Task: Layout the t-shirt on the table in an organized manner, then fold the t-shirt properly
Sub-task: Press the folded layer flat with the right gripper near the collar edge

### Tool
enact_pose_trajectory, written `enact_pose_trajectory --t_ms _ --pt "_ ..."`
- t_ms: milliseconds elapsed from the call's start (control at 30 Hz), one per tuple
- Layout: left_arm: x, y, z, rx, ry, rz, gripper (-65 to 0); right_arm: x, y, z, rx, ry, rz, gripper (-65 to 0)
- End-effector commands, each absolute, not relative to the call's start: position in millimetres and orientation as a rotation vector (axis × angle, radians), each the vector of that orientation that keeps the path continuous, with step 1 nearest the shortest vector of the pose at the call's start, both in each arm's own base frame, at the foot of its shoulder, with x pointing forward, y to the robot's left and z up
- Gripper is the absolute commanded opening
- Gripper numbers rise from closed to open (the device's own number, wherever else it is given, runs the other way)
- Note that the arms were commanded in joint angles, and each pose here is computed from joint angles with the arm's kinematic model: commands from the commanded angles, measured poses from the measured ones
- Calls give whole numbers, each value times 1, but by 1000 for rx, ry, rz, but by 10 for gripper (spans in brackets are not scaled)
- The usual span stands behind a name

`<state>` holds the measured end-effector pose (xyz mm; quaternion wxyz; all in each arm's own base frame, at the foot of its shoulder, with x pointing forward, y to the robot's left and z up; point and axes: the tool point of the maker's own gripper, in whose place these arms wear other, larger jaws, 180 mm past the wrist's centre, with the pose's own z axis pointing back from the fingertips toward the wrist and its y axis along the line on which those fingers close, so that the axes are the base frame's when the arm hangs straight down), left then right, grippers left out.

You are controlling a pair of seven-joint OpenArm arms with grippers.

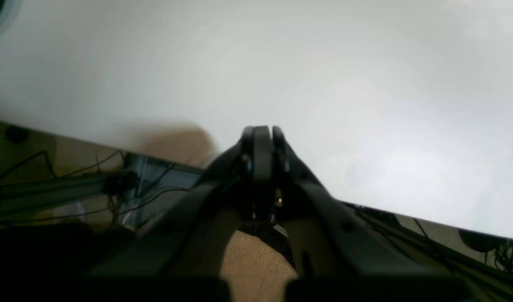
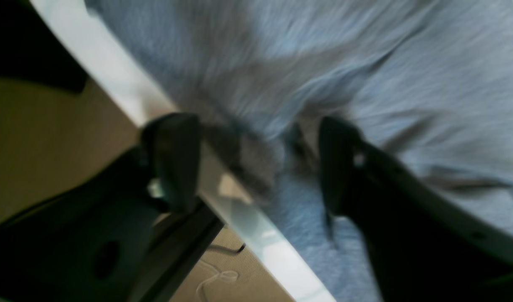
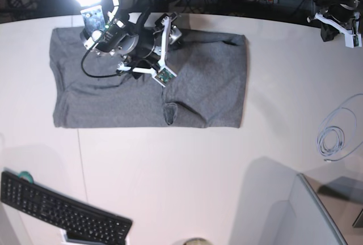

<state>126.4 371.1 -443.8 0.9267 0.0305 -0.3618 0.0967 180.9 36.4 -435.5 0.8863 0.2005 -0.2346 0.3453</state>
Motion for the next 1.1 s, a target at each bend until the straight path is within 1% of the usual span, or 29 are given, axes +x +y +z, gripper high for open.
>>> enact_pose_trajectory --t_ms 0,67,367,400,433,500,533,567,767,1067 --pt "131 378 -434 74 -774 186 -650 191 45 -426 445 -536 717 -305" --pt "131 378 -434 75 -773 185 -650 191 45 -430 445 -524 718 -330" --pt "130 377 -435 74 -770 187 -650 195 50 -438 465 -521 712 -344" --pt "130 377 -435 74 -770 187 -650 195 50 -438 466 -522 711 -368" --pt "130 377 -435 74 -770 187 -650 195 50 -438 467 -522 710 -417" --pt "130 377 -436 73 -768 188 -650 193 50 -438 469 -521 709 -554" --pt "128 377 -438 71 -762 193 -650 192 50 -439 469 -518 709 -612" --pt "127 378 -439 70 -758 198 -650 190 51 -439 473 -515 706 -642" --pt "117 380 -450 61 -728 226 -650 180 52 -440 481 -500 699 -644" --pt "125 382 -447 62 -746 224 -650 155 67 -439 519 -476 736 -644"
